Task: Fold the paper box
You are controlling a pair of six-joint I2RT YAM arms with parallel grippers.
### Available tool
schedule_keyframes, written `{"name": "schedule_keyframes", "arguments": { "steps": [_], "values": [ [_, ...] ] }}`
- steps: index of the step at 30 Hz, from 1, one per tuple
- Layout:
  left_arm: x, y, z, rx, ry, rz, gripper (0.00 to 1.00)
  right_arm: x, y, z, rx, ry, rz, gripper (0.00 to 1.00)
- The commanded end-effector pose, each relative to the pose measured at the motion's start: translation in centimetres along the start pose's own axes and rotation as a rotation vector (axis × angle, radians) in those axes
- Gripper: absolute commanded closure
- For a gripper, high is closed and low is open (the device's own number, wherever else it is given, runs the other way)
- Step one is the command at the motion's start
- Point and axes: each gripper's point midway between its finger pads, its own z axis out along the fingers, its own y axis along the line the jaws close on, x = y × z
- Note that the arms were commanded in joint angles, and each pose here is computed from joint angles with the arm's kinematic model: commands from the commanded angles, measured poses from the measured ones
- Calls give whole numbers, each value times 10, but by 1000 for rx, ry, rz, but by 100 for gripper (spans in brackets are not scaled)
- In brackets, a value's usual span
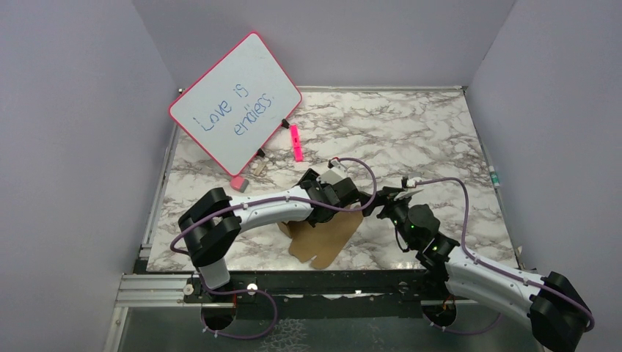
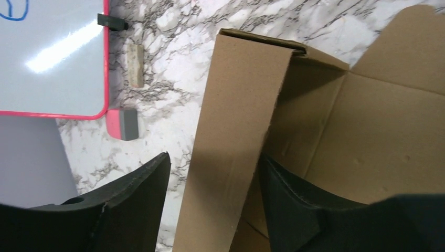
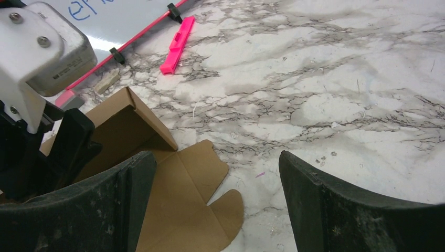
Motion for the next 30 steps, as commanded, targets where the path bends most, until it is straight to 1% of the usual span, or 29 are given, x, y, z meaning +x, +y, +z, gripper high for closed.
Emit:
{"name": "schedule_keyframes", "arguments": {
  "steps": [1, 3, 6, 9, 12, 16, 20, 25, 30],
  "values": [
    [-13, 19, -4, -101, -29, 16, 50, -2, -3, -1, 11, -13, -14, 8],
    [-15, 20, -5, -96, -32, 12, 59, -2, -2, 0, 7, -10, -17, 9],
    [-16, 21, -6, -89, -32, 5, 68, -2, -1, 0, 2, -2, -15, 9],
    [-14, 22, -5, -72, -19, -19, 74, -4, 4, 1, -10, 5, 7, 10],
    [-11, 27, -1, -62, -2, -61, 78, -5, 9, 3, -16, 39, 20, 10],
    [-7, 33, 3, -26, 18, -146, 80, -5, 15, 3, -10, 101, 47, 10],
    [-6, 39, 10, 53, 22, -257, 81, 0, 29, 3, -36, 181, 112, 11],
    [-7, 46, 14, 139, 1, -383, 81, 15, 51, 7, -75, 325, 189, 12],
    [-6, 47, 14, 164, -8, -414, 81, 26, 67, 17, -71, 450, 229, 14]
  ]
}}
